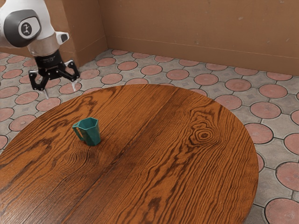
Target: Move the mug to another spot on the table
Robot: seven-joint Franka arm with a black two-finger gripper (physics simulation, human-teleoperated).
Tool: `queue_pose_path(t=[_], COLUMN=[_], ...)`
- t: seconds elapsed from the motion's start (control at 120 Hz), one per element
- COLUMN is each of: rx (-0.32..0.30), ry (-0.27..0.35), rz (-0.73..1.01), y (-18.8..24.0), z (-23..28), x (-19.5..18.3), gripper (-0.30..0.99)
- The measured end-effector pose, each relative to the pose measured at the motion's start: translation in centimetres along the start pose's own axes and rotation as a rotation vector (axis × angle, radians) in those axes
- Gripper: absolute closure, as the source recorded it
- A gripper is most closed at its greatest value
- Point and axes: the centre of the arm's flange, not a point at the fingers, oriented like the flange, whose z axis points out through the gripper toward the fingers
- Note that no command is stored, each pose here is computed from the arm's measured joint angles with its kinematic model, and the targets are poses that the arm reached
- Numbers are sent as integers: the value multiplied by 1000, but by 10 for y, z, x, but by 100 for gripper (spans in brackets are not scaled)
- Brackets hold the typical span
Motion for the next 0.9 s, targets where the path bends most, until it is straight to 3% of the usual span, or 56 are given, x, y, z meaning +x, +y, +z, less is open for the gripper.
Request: queue_pose_path(t=[0.308,0.517,0.683,0.9], rx=[-1,-30,-27,-42], ry=[22,31,0,-12], rz=[-469,-749,-896,-1086], y=[-18,-29,-8,-20], z=[99,132,173,191], x=[54,86,89,107], gripper=[2,2,2,2])
